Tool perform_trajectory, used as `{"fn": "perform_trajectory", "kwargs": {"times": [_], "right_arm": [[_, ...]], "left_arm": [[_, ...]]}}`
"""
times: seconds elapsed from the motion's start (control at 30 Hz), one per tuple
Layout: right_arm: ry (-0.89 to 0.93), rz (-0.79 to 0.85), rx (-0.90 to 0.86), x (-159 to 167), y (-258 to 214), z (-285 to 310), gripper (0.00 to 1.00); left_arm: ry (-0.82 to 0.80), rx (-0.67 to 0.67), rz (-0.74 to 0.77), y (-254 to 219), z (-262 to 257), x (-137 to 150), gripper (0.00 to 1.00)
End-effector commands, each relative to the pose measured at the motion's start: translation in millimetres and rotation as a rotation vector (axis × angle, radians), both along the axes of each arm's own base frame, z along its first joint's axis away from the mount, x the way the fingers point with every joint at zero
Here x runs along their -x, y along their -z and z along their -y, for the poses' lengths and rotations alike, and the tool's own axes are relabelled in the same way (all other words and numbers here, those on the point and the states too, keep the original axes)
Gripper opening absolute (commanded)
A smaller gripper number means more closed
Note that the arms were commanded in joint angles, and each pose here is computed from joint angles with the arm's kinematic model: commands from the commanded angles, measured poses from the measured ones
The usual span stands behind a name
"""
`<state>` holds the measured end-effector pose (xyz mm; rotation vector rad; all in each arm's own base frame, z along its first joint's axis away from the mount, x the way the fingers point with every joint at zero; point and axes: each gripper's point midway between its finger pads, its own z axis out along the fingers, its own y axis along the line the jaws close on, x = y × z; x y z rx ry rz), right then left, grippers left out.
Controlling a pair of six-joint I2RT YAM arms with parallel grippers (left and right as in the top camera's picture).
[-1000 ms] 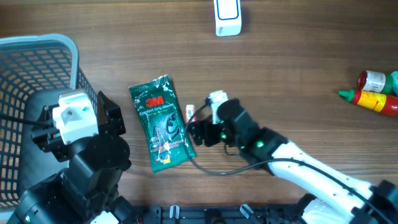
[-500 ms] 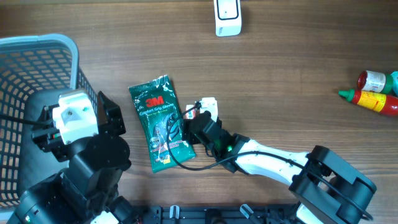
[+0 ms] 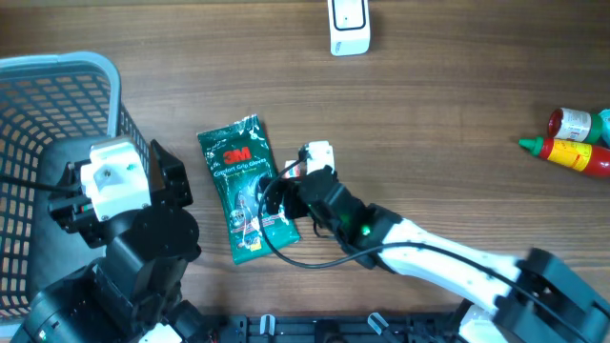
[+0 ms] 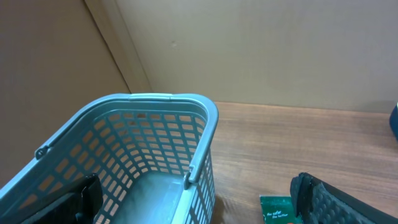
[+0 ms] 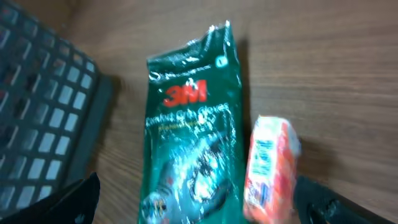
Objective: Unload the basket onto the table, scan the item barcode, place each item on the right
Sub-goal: 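Reach the right gripper to the red-white tissue pack and grasp it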
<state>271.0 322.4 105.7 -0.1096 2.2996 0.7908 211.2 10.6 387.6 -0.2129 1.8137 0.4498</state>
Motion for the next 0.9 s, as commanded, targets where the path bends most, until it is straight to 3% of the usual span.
{"fn": "perform_trajectory", "kwargs": {"times": [0.0,0.1,0.33,0.5,0.53,0.6,0.73,0.87], "right_arm": [[0.021,-0.096,0.096,9,43,7,0.97],[0.097,-0.176,0.082,5,80,5,0.94],[0.185,-0.200,0.091,2,87,16,0.59],[0.178,-0.185,0.077,-2,92,10,0.50],[0.176,-0.182,0.076,-3,94,9,0.39],[0.177,-0.183,0.078,-3,94,9,0.06],[0.111,-0.158,0.072,0,82,3,0.05],[-0.320,0.133,0.250,22,21,-4,0.05]], "left_arm": [[0.002,0.001,0.002,-1,0,0,1.00],[0.003,0.001,0.002,-1,0,0,1.00],[0.002,0.001,0.002,-1,0,0,1.00],[0.002,0.001,0.002,-1,0,1,1.00],[0.003,0.001,0.002,-1,0,0,1.00],[0.002,0.001,0.002,-1,0,0,1.00],[0.003,0.001,0.002,-1,0,0,1.00],[0.002,0.001,0.002,-1,0,0,1.00]]}}
